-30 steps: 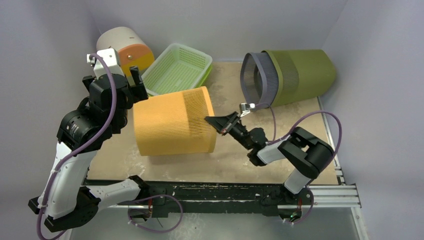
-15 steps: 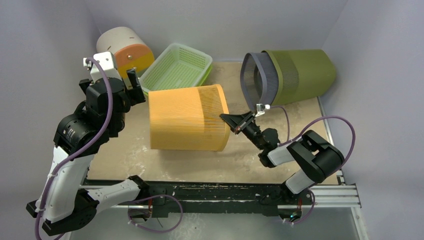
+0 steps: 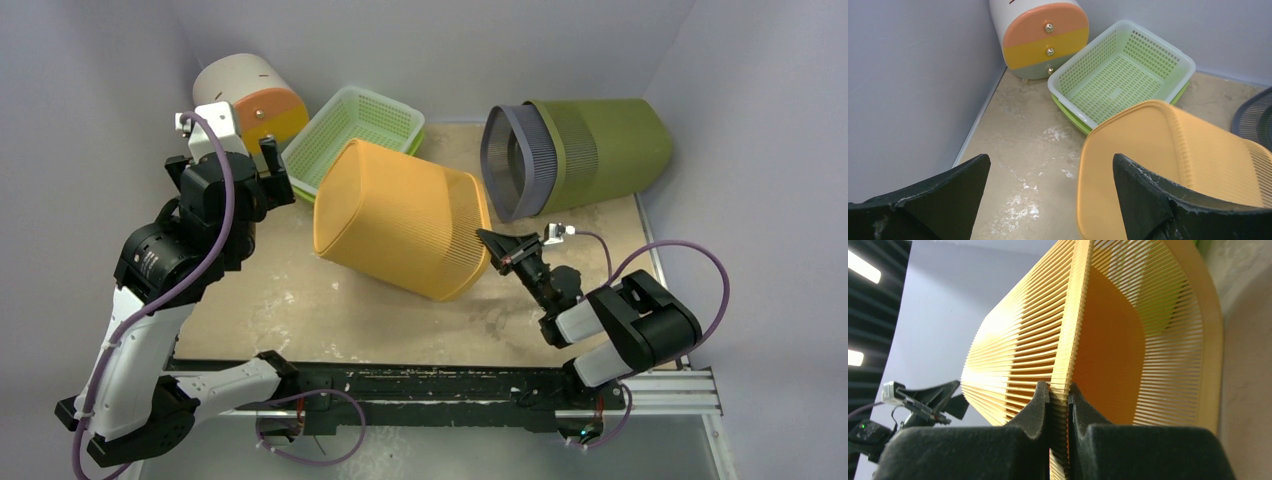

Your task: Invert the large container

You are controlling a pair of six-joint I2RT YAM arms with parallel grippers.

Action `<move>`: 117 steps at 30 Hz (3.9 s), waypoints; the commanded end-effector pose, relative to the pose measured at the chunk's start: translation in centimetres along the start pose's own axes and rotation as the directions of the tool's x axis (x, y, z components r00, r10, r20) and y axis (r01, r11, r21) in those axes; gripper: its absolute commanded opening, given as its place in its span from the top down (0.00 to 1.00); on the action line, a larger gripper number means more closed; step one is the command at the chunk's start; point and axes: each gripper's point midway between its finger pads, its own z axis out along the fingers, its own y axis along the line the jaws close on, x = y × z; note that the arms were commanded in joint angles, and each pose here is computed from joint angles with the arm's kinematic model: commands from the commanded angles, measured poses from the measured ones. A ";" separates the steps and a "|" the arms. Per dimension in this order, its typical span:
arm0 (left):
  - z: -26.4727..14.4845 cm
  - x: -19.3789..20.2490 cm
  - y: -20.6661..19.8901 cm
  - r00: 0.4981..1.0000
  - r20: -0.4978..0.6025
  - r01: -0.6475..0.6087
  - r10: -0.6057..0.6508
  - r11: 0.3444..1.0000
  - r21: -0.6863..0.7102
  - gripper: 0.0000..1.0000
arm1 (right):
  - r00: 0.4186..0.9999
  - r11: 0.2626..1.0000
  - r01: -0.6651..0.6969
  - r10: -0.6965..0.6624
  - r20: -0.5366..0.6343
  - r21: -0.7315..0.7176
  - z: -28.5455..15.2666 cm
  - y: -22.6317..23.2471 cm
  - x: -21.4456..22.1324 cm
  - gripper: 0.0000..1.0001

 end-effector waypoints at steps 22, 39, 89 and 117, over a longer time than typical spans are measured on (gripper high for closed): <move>0.8 2.0 -0.2 1.000 -0.009 -0.016 0.016 1.000 -0.008 0.11 | 0.978 0.990 0.142 -0.143 0.153 0.019 -2.8 -2.4 -3.8 0.57; 0.4 1.4 -0.6 1.000 -0.009 0.006 -0.006 1.000 0.026 0.11 | 0.970 0.956 0.234 -0.217 0.113 -0.178 0.3 3.6 -3.4 0.47; 1.0 1.1 -2.7 1.000 -0.026 0.000 0.002 0.997 0.080 0.11 | 0.490 0.420 0.869 -0.802 -0.341 0.260 6.5 3.3 2.9 0.09; 0.6 0.2 -4.1 1.000 -0.010 0.024 -0.023 0.986 0.163 0.10 | 0.413 0.606 0.738 -0.754 -0.511 -0.298 19.0 3.1 34.3 0.10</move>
